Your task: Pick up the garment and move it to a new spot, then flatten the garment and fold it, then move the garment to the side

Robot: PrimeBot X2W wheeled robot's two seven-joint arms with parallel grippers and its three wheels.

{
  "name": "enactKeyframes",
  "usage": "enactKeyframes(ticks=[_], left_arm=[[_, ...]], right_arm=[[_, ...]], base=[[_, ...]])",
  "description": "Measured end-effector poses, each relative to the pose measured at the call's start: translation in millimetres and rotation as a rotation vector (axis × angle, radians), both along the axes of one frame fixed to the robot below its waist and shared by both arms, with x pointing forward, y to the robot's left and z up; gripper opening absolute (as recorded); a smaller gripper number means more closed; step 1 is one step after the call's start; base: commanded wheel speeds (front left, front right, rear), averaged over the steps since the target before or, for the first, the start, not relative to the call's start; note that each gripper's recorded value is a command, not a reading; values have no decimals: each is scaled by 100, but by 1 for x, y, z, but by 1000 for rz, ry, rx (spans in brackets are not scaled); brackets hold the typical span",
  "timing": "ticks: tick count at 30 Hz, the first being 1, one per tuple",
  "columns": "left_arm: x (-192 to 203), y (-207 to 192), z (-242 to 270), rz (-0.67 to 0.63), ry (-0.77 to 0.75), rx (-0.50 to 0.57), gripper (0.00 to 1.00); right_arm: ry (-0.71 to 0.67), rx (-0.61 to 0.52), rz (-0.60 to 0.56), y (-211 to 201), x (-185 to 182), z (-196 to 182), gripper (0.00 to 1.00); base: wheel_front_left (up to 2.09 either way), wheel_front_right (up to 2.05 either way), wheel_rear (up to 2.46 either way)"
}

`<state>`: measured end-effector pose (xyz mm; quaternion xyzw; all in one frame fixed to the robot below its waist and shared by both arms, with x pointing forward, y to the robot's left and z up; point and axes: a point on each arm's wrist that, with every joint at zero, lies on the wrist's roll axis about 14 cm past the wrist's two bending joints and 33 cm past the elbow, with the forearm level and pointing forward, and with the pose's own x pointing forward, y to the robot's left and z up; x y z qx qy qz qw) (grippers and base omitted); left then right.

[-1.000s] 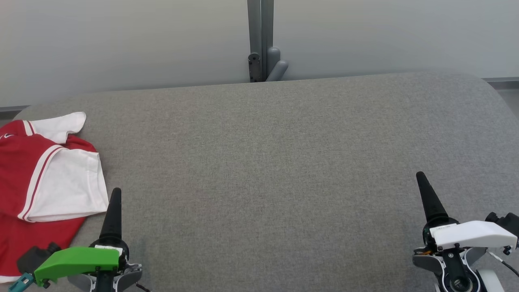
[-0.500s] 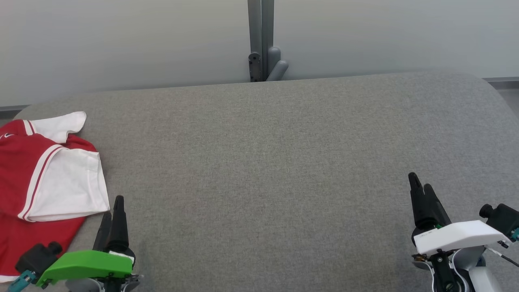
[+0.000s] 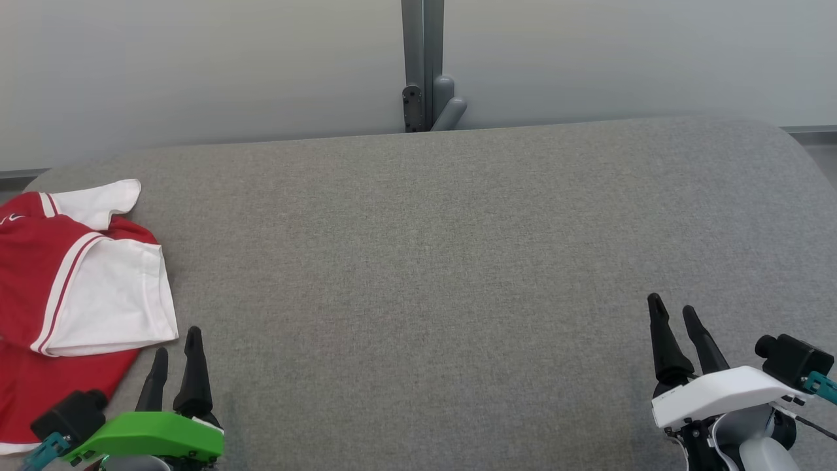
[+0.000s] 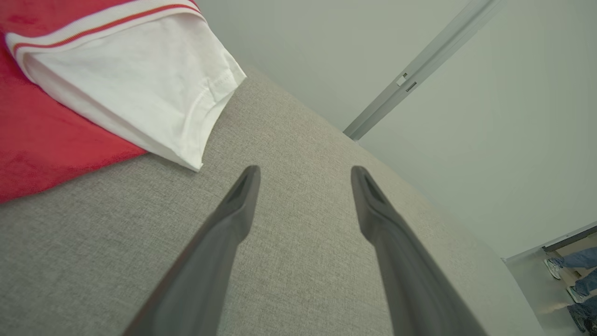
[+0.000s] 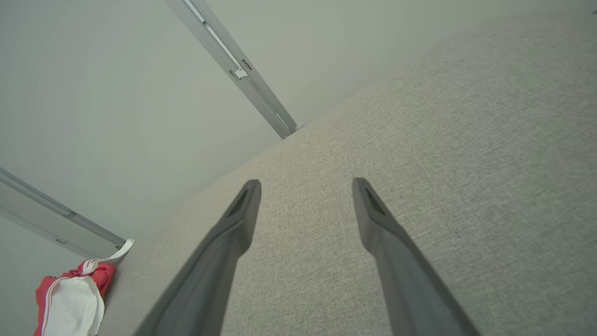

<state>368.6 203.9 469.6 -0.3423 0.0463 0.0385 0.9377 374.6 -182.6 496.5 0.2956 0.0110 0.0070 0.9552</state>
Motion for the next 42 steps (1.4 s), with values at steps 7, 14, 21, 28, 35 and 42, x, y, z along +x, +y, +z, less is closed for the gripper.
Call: enactKeyframes(ticks=[7,14,21,28,35,42], left_arm=[[-1,1,1,-19,-10,110,100],[-1,1,6,-30,-30,195,100],[-3,0,7,-52,-44,284,100],[-4,0,9,-64,-54,358,100],[-6,0,8,-80,-59,422,100],[-7,1,9,-91,-68,486,100]], right_arm=[[-12,-95,4,0,0,1,100],[-34,-178,0,-3,0,5,100],[-54,-252,-3,-4,0,9,100],[-73,-313,-2,-4,0,13,100],[-84,-368,2,-3,-1,13,100],[-98,-424,6,-3,-1,15,100]], base=[[0,0,0],[0,0,0],[0,0,0],[0,0,0],[0,0,0],[0,0,0]])
